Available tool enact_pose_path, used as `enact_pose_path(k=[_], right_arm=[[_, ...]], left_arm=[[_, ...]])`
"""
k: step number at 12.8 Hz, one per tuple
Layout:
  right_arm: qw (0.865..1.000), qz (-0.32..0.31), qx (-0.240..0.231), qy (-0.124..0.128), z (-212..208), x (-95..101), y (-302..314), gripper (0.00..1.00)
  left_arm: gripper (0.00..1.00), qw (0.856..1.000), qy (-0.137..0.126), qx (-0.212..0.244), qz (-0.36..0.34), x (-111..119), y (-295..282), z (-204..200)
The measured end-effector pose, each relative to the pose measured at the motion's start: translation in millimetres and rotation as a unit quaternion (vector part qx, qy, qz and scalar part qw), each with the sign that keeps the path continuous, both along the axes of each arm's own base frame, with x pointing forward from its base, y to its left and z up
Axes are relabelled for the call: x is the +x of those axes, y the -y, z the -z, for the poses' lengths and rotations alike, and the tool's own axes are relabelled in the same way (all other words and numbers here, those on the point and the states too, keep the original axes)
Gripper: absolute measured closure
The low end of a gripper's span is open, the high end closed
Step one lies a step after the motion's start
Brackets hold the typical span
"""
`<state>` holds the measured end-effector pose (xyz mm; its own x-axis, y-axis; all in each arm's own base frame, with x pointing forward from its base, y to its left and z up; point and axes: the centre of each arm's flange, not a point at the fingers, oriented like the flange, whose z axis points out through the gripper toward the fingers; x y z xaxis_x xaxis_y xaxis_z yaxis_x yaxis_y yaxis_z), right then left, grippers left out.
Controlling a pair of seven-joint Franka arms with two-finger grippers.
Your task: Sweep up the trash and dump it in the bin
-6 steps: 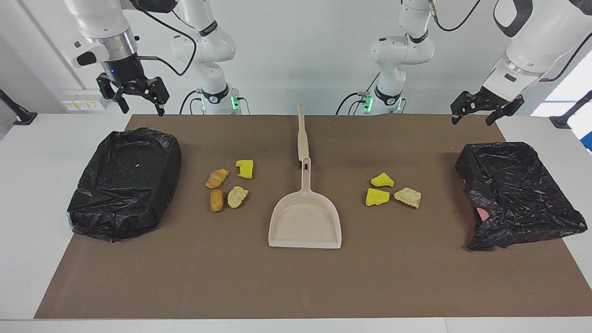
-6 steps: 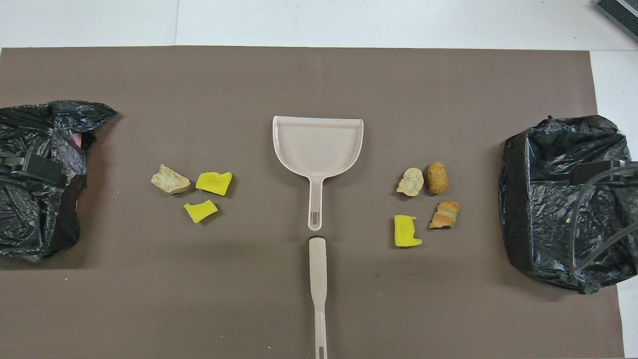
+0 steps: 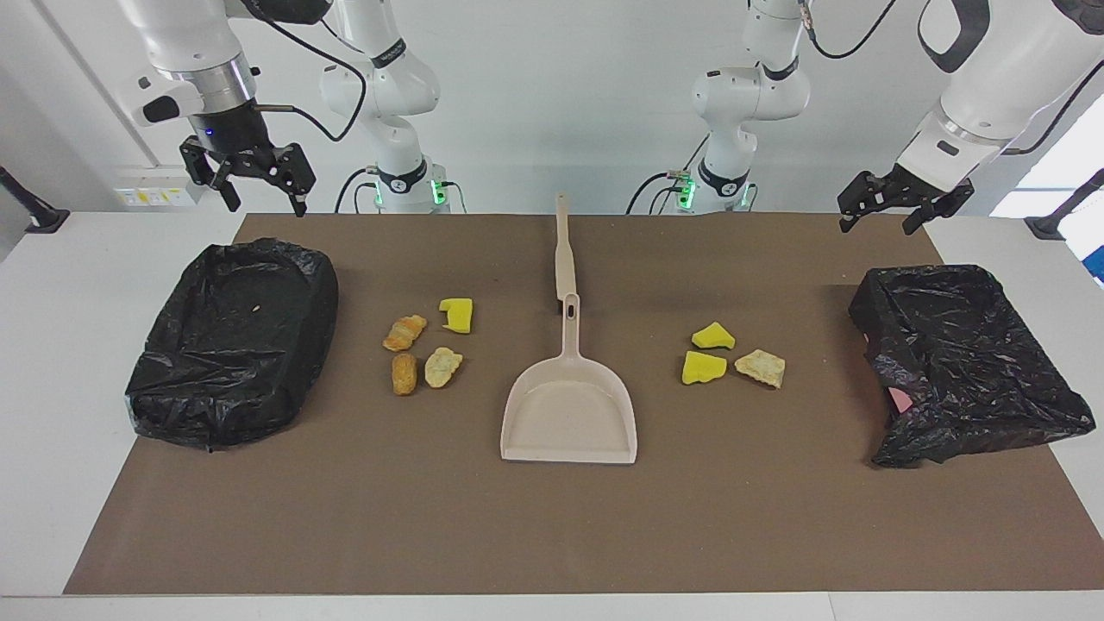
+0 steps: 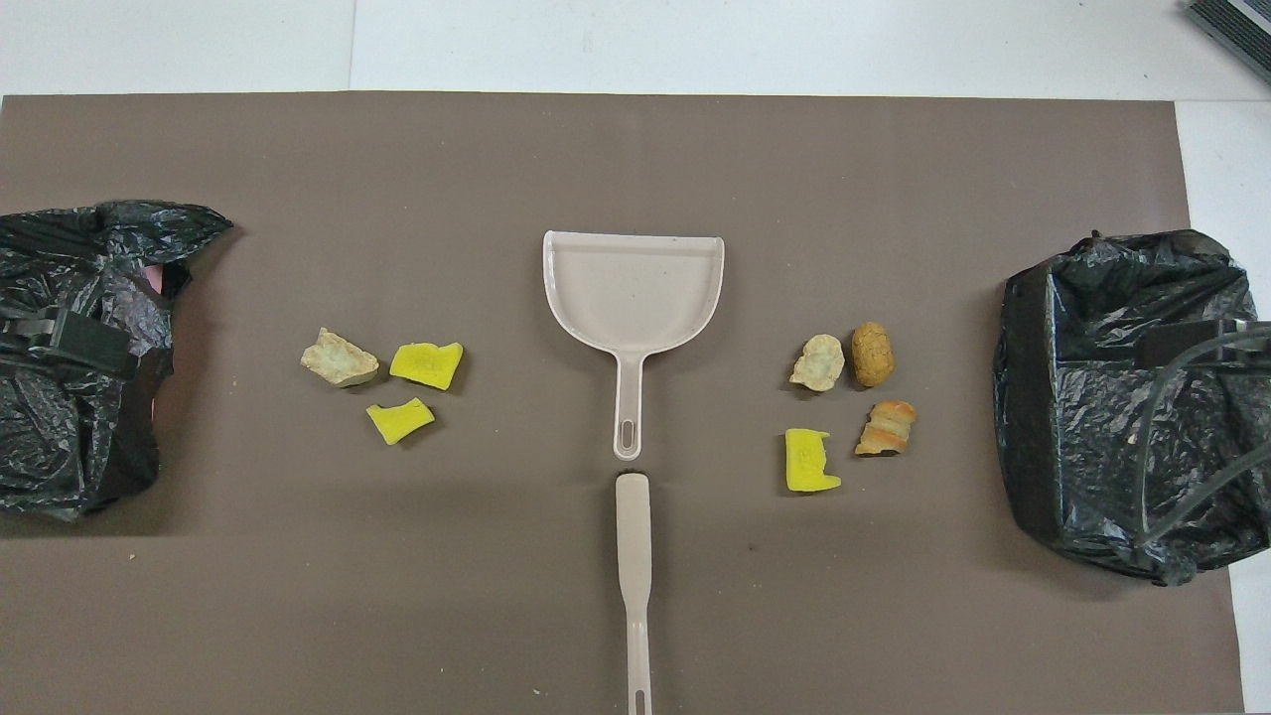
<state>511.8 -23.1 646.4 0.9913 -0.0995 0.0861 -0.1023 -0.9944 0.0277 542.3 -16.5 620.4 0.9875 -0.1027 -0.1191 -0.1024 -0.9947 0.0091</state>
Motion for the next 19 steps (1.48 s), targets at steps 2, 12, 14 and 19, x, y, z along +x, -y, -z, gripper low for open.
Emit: enact_pose_path(k=[2, 12, 14, 19], right_arm=[[1.000, 0.000, 0.000, 0.004, -4, -2.2, 0, 0.00], [1.000, -0.016, -0.001, 0.005, -6, -3.0, -6, 0.00], [1.000, -0.016, -0.001, 0.005, -6, -3.0, -6, 0.00], [1.000, -0.029, -0.002, -0.001, -1, -2.8, -11, 0.00]], left_arm=[[0.00, 1.000, -0.002, 0.000, 0.000, -1, 0, 1], [0.00, 0.997, -0.009, -0.014, 0.069, -19, 77, 18], [0.00, 0.996, -0.002, -0.013, 0.088, -29, 116, 30], [0.00, 0.993, 0.010, -0.023, 0.113, -59, 213, 70]])
